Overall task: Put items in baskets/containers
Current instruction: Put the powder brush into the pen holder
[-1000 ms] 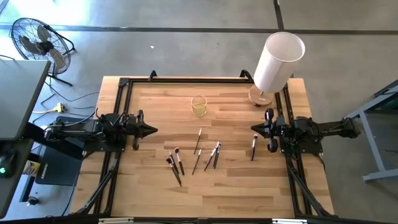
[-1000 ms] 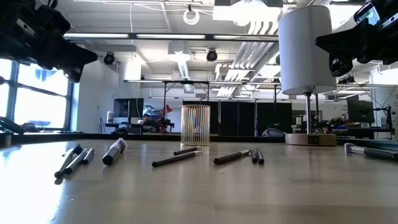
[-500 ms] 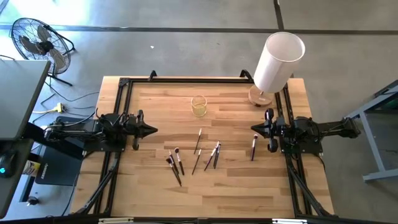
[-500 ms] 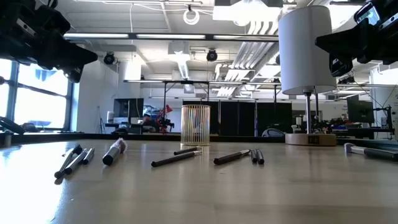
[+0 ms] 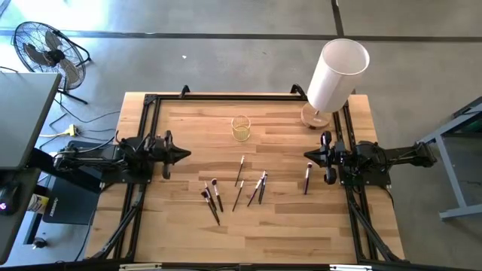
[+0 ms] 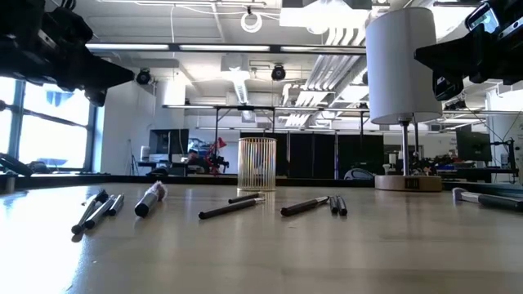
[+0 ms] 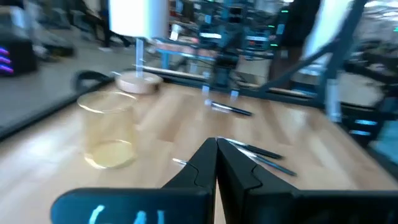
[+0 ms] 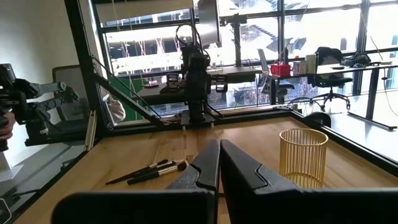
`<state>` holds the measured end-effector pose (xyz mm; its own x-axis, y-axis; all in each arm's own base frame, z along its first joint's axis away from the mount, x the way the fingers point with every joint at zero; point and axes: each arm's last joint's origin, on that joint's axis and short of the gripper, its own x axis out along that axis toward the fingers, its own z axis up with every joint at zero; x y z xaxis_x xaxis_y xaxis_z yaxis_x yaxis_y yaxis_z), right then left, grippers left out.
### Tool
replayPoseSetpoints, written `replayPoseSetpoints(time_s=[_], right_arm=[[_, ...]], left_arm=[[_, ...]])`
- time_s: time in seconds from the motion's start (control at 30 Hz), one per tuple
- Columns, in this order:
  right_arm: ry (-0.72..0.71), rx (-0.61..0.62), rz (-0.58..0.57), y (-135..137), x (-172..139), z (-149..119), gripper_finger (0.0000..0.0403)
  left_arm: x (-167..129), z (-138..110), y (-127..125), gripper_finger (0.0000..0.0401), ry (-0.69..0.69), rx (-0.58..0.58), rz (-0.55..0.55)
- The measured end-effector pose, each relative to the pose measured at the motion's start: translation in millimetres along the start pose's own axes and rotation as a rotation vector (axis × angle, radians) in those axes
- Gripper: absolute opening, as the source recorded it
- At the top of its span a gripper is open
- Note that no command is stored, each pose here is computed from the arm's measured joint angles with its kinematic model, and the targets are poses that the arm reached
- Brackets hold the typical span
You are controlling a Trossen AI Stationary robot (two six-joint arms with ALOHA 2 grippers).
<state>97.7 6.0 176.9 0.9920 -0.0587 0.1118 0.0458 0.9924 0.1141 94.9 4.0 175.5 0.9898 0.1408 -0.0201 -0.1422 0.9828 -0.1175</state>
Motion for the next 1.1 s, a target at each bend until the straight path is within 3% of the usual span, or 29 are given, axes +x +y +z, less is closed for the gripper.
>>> replayPoseSetpoints(time_s=[0.2,0.3,0.4,0.53,0.63,0.83,1.0,1.1], right_arm=[[0.000,0.000,0.000,0.0,0.0,0.0,0.0005],[0.000,0.000,0.000,0.0,0.0,0.1,0.0005],[-0.001,0.000,0.000,0.0,0.0,0.1,0.0005],[0.000,0.000,0.000,0.0,0.0,0.1,0.0003],[0.000,0.000,0.000,0.0,0.0,0.1,0.0003],[0.000,0.000,0.000,0.0,0.0,0.0,0.0008],[0.000,0.000,0.000,0.0,0.0,0.1,0.0007],[0.000,0.000,0.000,0.0,0.0,0.0,0.0009]], left_arm=[[3.5,5.2,3.0,0.0001,-0.047,0.071,0.139],[12.9,13.7,2.7,0.0001,0.012,0.144,0.219],[29.0,32.6,0.7,0.0001,0.098,0.208,0.317],[63.3,71.1,-7.3,0.0000,0.178,0.211,0.385],[93.7,96.7,-13.6,0.0000,0.272,0.097,0.459],[141.1,137.1,-24.4,0.0000,0.487,-0.279,0.695],[168.6,138.0,-32.3,0.0000,0.702,-0.588,0.871],[180.4,121.6,-42.3,0.0001,0.787,-0.689,0.981]])
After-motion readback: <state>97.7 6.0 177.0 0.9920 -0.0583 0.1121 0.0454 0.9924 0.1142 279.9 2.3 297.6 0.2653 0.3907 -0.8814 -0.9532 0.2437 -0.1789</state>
